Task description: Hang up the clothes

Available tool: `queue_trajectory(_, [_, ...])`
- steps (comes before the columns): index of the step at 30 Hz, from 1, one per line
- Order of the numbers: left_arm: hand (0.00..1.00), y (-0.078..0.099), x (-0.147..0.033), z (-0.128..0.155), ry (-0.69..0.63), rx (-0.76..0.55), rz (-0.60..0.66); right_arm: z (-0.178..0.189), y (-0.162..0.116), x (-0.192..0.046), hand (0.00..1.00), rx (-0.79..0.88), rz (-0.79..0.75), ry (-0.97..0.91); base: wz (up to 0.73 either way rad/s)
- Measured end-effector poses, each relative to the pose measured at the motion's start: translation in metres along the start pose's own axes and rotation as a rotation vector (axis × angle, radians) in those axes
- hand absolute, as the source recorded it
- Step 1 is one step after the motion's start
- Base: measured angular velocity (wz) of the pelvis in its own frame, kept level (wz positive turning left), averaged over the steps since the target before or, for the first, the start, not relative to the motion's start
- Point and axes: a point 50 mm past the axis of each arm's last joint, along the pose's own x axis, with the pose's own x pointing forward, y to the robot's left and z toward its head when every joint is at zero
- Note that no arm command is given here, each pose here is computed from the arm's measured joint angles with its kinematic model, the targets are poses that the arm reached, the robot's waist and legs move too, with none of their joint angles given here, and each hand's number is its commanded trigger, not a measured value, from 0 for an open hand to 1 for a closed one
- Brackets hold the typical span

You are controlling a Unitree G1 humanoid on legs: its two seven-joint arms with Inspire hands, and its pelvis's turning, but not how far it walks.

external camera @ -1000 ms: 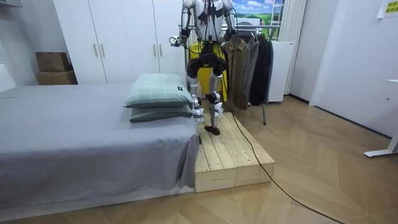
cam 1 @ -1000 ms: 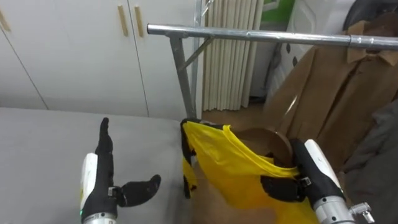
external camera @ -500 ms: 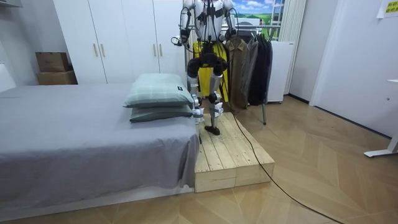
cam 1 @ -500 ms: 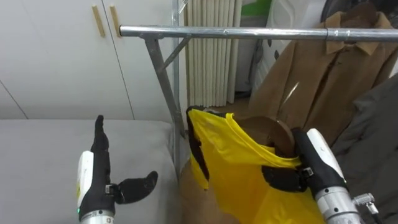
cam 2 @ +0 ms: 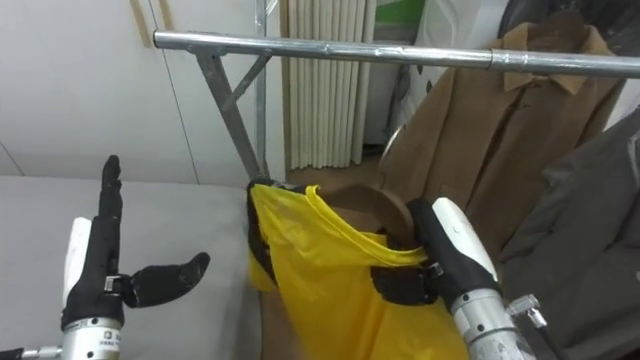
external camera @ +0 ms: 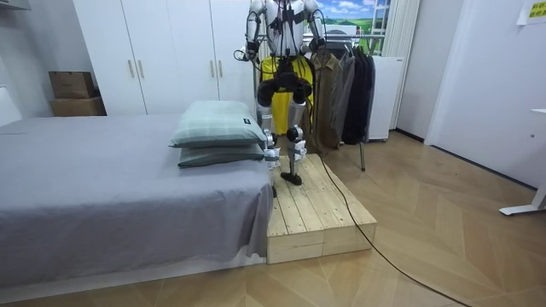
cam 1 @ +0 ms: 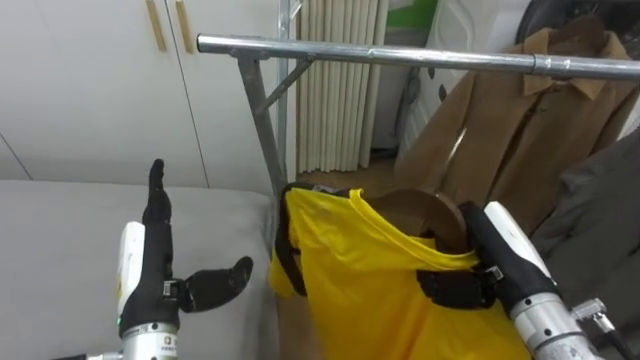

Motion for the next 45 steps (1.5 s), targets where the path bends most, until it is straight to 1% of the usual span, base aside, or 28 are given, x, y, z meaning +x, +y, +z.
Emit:
queue_trajectory(7, [0.0,0.006,-0.003,0.002,-0.018,0.014,0.012,0.005,-0.02,0.001,1.0,-0.05,-0.033,-0.026,0.0])
queue_trajectory(13, [0.0,0.006,-0.003,0.002,-0.031,0.036,-0.012,0.015,-0.036,0.007,1.0,-0.095,-0.022,-0.075,0.06])
queue_trajectory(21, [0.0,0.006,-0.002,0.003,-0.034,0.035,-0.012,0.019,-0.037,0.01,1.0,-0.078,-0.003,-0.094,0.16])
queue_trajectory(27, [0.0,0.005,-0.003,0.002,-0.031,0.036,-0.056,0.019,-0.036,0.011,1.0,-0.064,0.013,-0.094,0.12])
queue_trajectory(32, [0.0,0.004,-0.002,0.004,-0.038,0.026,-0.082,0.018,-0.037,0.019,1.0,-0.027,0.023,-0.094,0.11])
queue_trajectory(34, [0.0,0.004,-0.002,0.008,-0.051,0.021,-0.085,0.014,-0.038,0.027,1.0,0.022,0.025,-0.084,0.25])
queue_trajectory(36, [0.0,0.005,-0.001,0.011,-0.062,0.003,-0.088,0.012,-0.038,0.029,1.0,0.066,0.029,-0.081,0.31])
queue_trajectory(42, [0.0,0.015,0.002,0.019,-0.095,-0.003,-0.059,0.013,-0.039,0.039,1.0,0.213,0.051,-0.107,0.15])
queue_trajectory(45, [0.0,0.014,0.002,0.019,-0.097,-0.006,-0.063,0.009,-0.041,0.047,1.0,0.282,0.031,-0.093,0.12])
